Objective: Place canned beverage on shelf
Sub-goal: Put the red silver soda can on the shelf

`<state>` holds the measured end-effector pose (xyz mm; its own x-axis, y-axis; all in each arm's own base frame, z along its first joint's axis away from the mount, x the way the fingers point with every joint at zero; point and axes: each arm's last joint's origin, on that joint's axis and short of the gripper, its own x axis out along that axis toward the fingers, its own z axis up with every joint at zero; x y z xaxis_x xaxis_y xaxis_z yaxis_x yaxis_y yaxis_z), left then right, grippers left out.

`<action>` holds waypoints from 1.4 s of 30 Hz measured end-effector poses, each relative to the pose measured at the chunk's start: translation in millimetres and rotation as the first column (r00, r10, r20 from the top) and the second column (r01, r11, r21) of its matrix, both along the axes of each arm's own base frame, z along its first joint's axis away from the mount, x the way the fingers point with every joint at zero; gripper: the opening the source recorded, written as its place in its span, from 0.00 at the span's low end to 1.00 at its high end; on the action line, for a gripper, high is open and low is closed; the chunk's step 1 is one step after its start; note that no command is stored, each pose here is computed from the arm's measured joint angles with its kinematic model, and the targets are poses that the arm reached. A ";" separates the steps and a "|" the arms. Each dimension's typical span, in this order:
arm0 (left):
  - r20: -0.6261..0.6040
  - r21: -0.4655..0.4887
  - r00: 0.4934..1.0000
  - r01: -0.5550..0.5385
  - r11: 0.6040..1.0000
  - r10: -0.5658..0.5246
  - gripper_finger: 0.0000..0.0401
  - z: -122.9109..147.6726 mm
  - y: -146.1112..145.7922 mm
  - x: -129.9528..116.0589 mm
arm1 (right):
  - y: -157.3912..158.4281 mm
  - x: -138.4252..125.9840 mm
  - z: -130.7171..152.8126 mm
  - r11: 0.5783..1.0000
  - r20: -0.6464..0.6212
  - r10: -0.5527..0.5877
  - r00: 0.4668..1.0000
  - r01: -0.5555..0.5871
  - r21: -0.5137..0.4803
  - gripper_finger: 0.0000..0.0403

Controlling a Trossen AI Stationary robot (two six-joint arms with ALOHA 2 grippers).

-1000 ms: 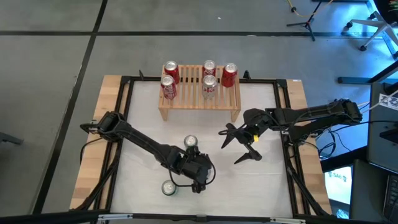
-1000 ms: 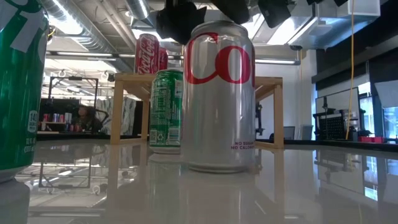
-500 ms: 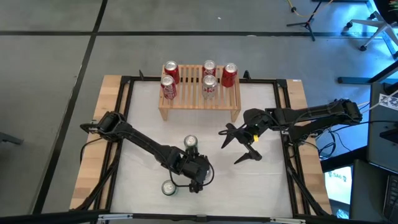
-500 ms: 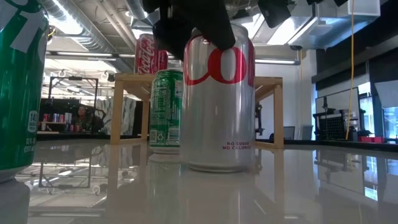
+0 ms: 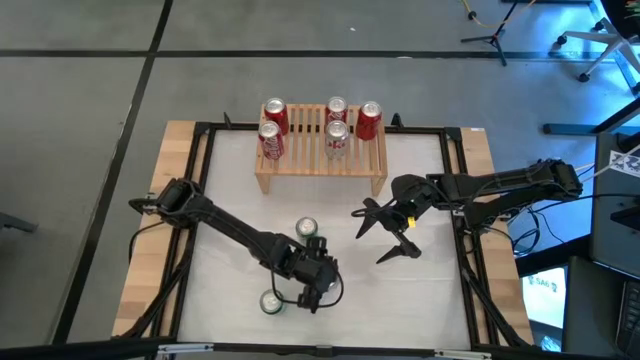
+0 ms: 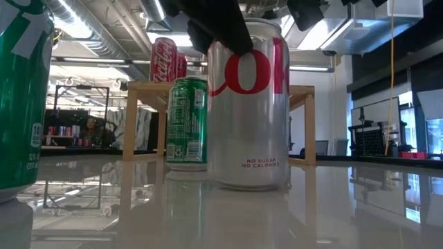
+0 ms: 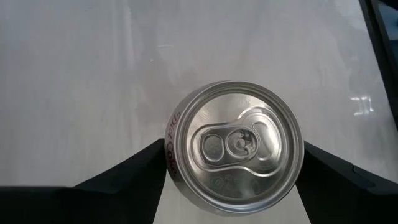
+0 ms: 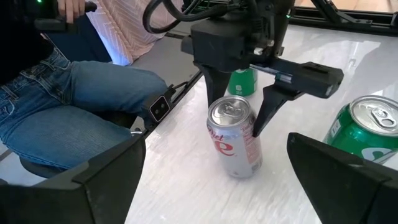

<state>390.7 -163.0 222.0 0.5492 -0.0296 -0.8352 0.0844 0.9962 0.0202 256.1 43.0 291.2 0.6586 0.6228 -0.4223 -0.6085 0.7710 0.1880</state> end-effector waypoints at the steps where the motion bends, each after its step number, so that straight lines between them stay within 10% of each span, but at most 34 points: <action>1: -0.003 -0.003 1.000 0.009 1.000 -0.010 0.72 0.0 1.1 0.5 | 0.0 0.0 0.0 1.000 0.000 0.000 1.000 0.000 0.000 0.96; 17: 0.040 -0.122 0.983 0.184 0.975 -0.180 0.72 2.3 18.9 15.3 | 0.0 0.0 0.0 1.000 0.000 0.000 1.000 0.000 0.000 0.96; 42: 0.038 -0.019 0.933 0.360 0.933 -0.359 0.72 1.6 20.5 14.4 | -0.1 0.0 0.0 1.000 0.000 0.000 1.000 0.000 0.000 0.96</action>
